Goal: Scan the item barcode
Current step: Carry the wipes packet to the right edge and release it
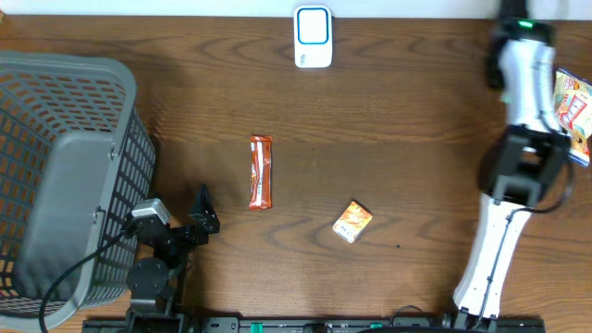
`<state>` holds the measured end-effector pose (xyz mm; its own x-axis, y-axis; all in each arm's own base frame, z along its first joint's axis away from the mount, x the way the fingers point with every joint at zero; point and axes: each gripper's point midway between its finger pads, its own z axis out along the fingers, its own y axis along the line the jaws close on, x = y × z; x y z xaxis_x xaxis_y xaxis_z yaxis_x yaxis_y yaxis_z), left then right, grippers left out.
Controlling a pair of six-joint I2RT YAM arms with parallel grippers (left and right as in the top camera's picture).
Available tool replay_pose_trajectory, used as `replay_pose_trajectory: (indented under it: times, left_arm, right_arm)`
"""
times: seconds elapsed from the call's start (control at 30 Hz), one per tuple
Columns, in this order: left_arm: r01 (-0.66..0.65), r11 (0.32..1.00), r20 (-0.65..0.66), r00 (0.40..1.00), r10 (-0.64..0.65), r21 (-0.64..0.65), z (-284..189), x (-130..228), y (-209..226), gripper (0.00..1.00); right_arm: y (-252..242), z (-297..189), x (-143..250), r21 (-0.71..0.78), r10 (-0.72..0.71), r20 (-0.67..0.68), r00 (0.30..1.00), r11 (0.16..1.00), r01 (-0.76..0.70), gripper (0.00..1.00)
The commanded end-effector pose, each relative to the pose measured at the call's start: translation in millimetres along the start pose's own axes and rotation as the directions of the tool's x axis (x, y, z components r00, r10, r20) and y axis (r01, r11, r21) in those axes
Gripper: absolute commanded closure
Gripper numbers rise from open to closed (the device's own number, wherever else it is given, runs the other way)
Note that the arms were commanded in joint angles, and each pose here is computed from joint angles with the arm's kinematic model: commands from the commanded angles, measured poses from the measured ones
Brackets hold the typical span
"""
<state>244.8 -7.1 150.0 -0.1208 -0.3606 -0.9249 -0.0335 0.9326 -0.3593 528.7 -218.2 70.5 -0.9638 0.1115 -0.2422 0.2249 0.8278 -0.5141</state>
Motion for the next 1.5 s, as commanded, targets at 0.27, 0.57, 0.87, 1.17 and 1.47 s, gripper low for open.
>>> replay_pose_trajectory:
  times: [0.27, 0.57, 0.87, 1.17, 1.47]
  left_arm:
    - [-0.001, 0.999, -0.043, 0.999, 0.0, -0.032, 1.5, 16.2, 9.2, 0.02]
    - [-0.001, 0.999, -0.043, 0.999, 0.0, -0.032, 1.5, 16.2, 9.2, 0.02]
    - [-0.001, 0.999, -0.043, 0.999, 0.0, -0.032, 1.5, 16.2, 9.2, 0.02]
    - [-0.001, 0.999, -0.043, 0.999, 0.0, -0.032, 1.5, 16.2, 9.2, 0.02]
    - [-0.001, 0.999, -0.043, 0.999, 0.0, -0.032, 1.5, 16.2, 9.2, 0.02]
  right_arm:
    - [-19.3, -75.1, -26.8, -0.243, 0.219, 0.139, 0.966, 0.953, -0.181, 0.01]
    - [-32.6, -272.0, -4.3, -0.469, 0.47, 0.231, 0.852, 0.821, -0.325, 0.01]
    - [16.5, -382.0, 110.5, -0.608, 0.354, 0.073, 0.932, 0.757, -0.24, 0.01]
    - [71.4, -404.5, 172.8, -0.567, 0.167, 0.098, 0.981, 0.82, -0.082, 0.01]
    - [120.3, -344.7, 279.6, -0.541, 0.172, -0.094, 0.981, 0.818, -0.195, 0.01]
